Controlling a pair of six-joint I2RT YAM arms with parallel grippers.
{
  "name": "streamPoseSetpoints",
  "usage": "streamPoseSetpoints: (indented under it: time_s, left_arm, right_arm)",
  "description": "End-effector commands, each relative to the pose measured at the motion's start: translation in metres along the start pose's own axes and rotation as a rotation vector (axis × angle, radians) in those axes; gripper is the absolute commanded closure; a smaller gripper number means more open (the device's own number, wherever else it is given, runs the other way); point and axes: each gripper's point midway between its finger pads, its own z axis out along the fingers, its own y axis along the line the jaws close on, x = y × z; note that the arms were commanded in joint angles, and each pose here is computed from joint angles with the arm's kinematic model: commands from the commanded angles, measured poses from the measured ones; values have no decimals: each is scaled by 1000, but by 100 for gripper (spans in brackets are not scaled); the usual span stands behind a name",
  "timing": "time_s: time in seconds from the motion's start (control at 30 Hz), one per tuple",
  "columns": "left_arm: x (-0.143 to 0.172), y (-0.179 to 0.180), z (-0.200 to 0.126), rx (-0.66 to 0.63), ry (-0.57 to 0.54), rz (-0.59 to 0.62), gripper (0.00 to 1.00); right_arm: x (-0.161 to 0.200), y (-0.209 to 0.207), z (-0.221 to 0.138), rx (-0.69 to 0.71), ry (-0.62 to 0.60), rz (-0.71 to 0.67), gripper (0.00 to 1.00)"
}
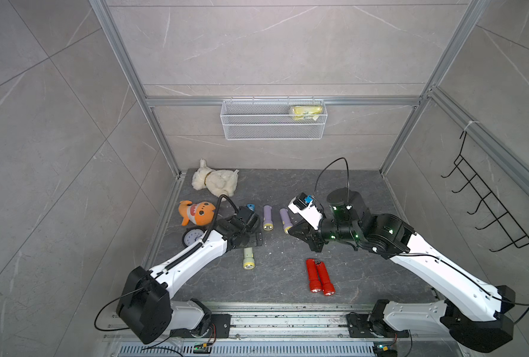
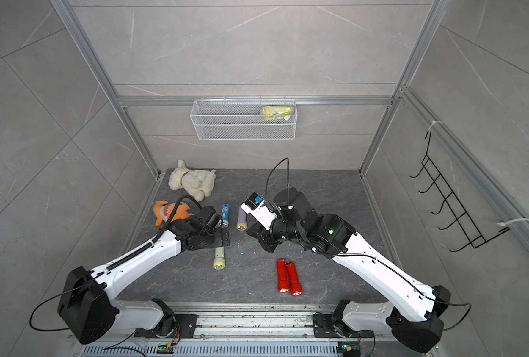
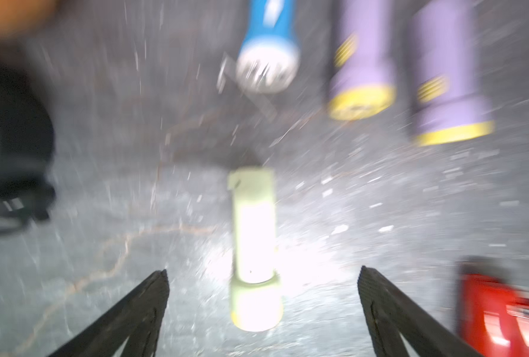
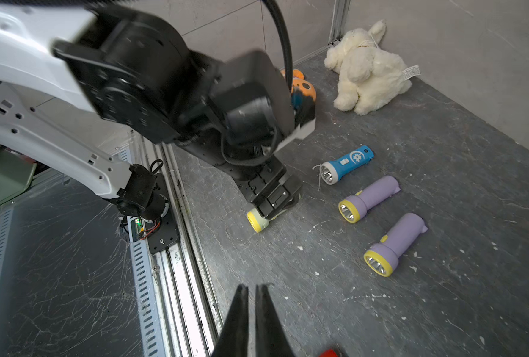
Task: Close the plug at the bottom of the flashlight
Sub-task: Place the flashlight at the center of the board, then pick up the flashlight from the center of the board.
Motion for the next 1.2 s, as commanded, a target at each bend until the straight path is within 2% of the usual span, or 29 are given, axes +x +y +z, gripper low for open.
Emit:
streamPoseSetpoints:
  time_s: [0.0, 0.1, 0.2, 0.33, 0.37, 0.4, 0.43, 0.47, 0.53, 0.57, 0.67, 0.87, 0.97, 1.17]
  left_arm:
    - [-23, -29, -23, 126, -89, 131, 0]
    - [-30, -70, -22, 347, -144, 167, 0]
    - [-38, -85, -16, 440, -210, 118, 0]
    - [-34, -98, -5, 557, -240, 76, 0]
    - [-32, -102, 1, 584, -218, 75, 0]
    - [-26, -112, 3, 653, -177, 103, 5]
    - [-19, -121, 5, 709, -129, 128, 18]
    - [-14, -125, 13, 713, -72, 123, 22]
    - [1, -130, 28, 710, 64, 132, 22]
    - [11, -138, 31, 753, 130, 152, 22]
    - [30, -150, 35, 837, 218, 146, 24]
    - [62, -137, 57, 595, 261, 192, 24]
    - [81, -143, 66, 513, 296, 215, 24]
    - [120, -167, 67, 455, 405, 303, 24]
  right_arm:
    - [-9, -4, -9, 41, 1, 26, 89]
    - [-11, -7, -17, 71, 4, 50, 89]
    - [-14, -11, -27, 106, -18, 76, 89]
    - [-23, -14, -30, 128, -28, 109, 89]
    - [-25, -15, -29, 130, -19, 115, 89]
    - [-27, -16, -27, 133, -6, 123, 89]
    - [-29, -17, -25, 136, 7, 131, 89]
    - [-30, -17, -22, 135, 19, 142, 89]
    - [-31, -17, -17, 131, 33, 160, 89]
    - [-32, -18, -16, 130, 31, 168, 89]
    - [-32, -22, -13, 147, 22, 186, 89]
    - [-21, -48, -29, 322, 40, 195, 91]
    - [-14, -62, -40, 422, 55, 203, 91]
    - [13, -98, -62, 595, 123, 293, 92]
